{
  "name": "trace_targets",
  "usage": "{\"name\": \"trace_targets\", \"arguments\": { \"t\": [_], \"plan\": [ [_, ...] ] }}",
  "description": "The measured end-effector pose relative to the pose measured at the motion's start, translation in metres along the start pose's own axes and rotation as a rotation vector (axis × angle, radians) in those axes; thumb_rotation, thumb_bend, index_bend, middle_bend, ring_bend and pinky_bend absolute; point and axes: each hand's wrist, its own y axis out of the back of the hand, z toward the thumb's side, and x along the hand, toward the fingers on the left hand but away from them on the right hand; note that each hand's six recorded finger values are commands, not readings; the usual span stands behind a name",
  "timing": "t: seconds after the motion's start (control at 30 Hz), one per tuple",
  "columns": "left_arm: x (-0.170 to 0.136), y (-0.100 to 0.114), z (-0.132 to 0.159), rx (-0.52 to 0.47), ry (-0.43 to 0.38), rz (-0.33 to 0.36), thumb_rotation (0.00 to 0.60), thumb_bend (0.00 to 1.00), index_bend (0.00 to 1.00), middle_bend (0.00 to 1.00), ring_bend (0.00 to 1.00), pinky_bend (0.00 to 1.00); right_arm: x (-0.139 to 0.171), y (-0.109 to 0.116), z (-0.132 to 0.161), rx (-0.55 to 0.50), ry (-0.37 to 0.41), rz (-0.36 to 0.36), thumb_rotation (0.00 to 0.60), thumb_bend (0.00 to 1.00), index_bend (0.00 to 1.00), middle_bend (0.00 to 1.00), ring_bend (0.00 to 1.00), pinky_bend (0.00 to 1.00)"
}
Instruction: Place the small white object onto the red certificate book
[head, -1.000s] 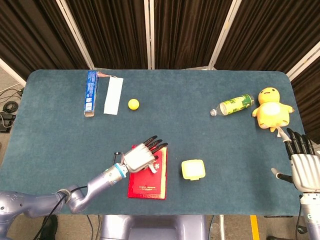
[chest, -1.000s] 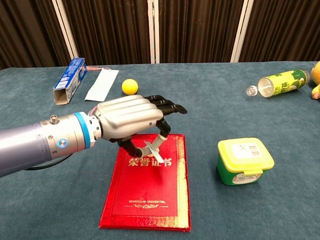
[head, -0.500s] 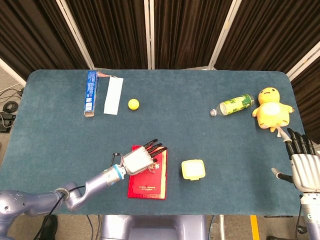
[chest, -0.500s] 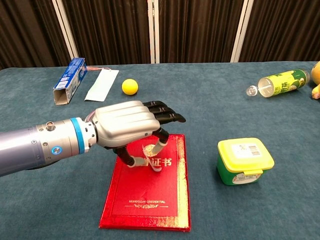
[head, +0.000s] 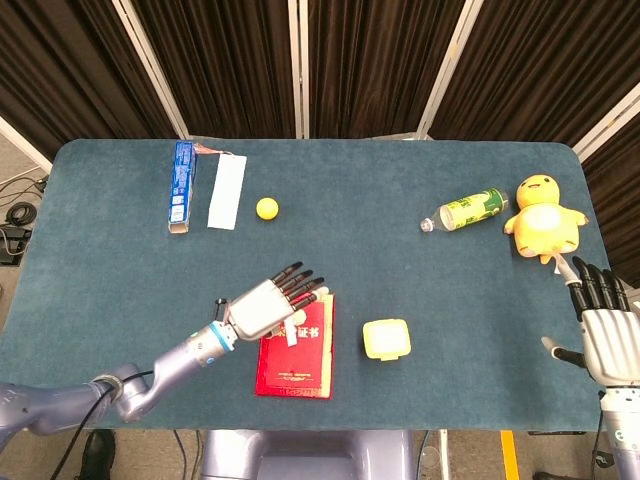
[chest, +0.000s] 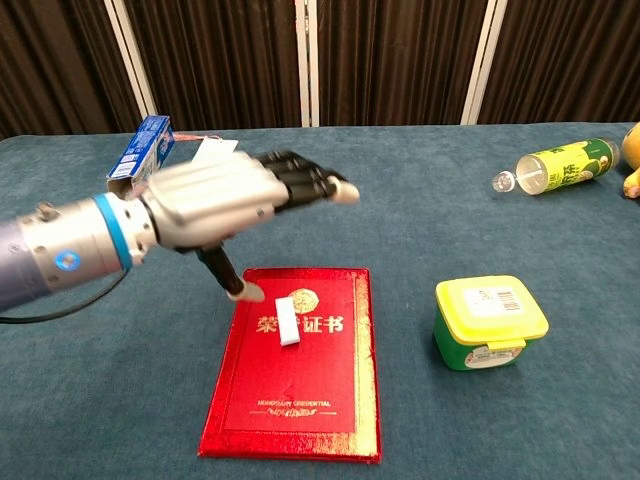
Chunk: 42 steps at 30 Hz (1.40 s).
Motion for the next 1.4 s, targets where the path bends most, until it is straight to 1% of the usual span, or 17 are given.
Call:
{"name": "trace_targets", "arguments": {
  "t": [0.07,0.2,0.27,0.33,0.37,0.4,0.43,0.5,0.53,0.63,0.73,0.8,0.93,1.03,1.23,1.33,1.4],
  "plan": [
    [-0.007,0.012,-0.011,-0.028,0.044,0.033,0.600,0.00,0.00,0.00,0.00,0.00,0.001,-0.001,0.001,0.000,0.005,0.004,0.600,0.00,0.00,0.00,0.00,0.00],
    [-0.029,0.034,-0.035,-0.086,0.149,0.076,0.600,0.00,0.00,0.00,0.00,0.00,-0.002,-0.003,0.005,0.002,0.017,0.016,0.600,0.01,0.00,0.00,0.00,0.00],
    [-0.045,0.047,-0.051,-0.107,0.220,0.093,0.600,0.00,0.00,0.00,0.00,0.00,-0.004,-0.004,0.008,0.009,0.028,0.022,0.600,0.10,0.00,0.00,0.00,0.00],
    [-0.066,0.060,-0.069,-0.117,0.301,0.103,0.600,0.00,0.00,0.00,0.00,0.00,-0.008,-0.006,0.013,0.014,0.047,0.033,0.600,0.26,0.00,0.00,0.00,0.00],
    [-0.075,0.065,-0.077,-0.116,0.339,0.105,0.600,0.00,0.00,0.00,0.00,0.00,-0.009,-0.006,0.015,0.015,0.056,0.039,0.600,0.32,0.00,0.00,0.00,0.00],
    [-0.086,0.069,-0.085,-0.112,0.378,0.104,0.600,0.00,0.00,0.00,0.00,0.00,-0.012,-0.007,0.019,0.015,0.072,0.048,0.600,0.39,0.01,0.00,0.00,0.00],
    [-0.104,0.075,-0.098,-0.103,0.443,0.098,0.600,0.00,0.00,0.00,0.00,0.00,-0.015,-0.007,0.022,0.017,0.086,0.056,0.600,0.46,0.01,0.00,0.00,0.00],
    [-0.122,0.080,-0.108,-0.096,0.507,0.094,0.600,0.00,0.00,0.00,0.00,0.00,-0.021,-0.007,0.030,0.021,0.117,0.074,0.600,0.57,0.02,0.00,0.00,0.00],
    [-0.138,0.084,-0.115,-0.094,0.561,0.091,0.600,0.00,0.00,0.00,0.00,0.00,-0.025,-0.007,0.036,0.025,0.141,0.088,0.600,0.63,0.03,0.00,0.00,0.00],
    [-0.177,0.087,-0.125,-0.115,0.690,0.081,0.600,0.00,0.00,0.00,0.00,0.00,-0.038,-0.007,0.052,0.038,0.207,0.125,0.600,0.76,0.05,0.00,0.00,0.00],
    [-0.211,0.089,-0.129,-0.139,0.806,0.074,0.600,0.00,0.00,0.00,0.00,0.00,-0.048,-0.010,0.073,0.037,0.276,0.180,0.600,0.84,0.08,0.00,0.00,0.00],
    [-0.229,0.090,-0.130,-0.142,0.862,0.076,0.600,0.00,0.00,0.00,0.00,0.00,-0.052,-0.014,0.086,0.032,0.320,0.221,0.600,0.88,0.11,0.00,0.00,0.00],
    [-0.264,0.088,-0.126,-0.177,0.972,0.070,0.600,0.00,0.00,0.00,0.00,0.00,-0.062,-0.027,0.125,0.024,0.435,0.329,0.600,0.95,0.15,0.00,0.00,0.00],
    [-0.279,0.086,-0.122,-0.186,1.005,0.066,0.600,0.00,0.00,0.00,0.00,0.00,-0.068,-0.038,0.157,0.027,0.524,0.395,0.600,0.99,0.17,0.00,0.00,0.00],
    [-0.283,0.085,-0.122,-0.184,0.994,0.061,0.600,0.00,0.00,0.00,0.00,0.00,-0.073,-0.065,0.228,0.051,0.695,0.496,0.600,1.00,0.22,0.00,0.00,0.00],
    [-0.284,0.085,-0.124,-0.189,0.990,0.063,0.600,0.00,0.00,0.00,0.00,0.00,-0.072,-0.082,0.267,0.081,0.783,0.520,0.600,1.00,0.25,0.00,0.00,0.00],
    [-0.285,0.084,-0.125,-0.197,0.990,0.057,0.600,0.00,0.00,0.00,0.00,0.00,-0.071,-0.093,0.285,0.098,0.816,0.523,0.600,1.00,0.27,0.00,0.00,0.00]
  ]
}}
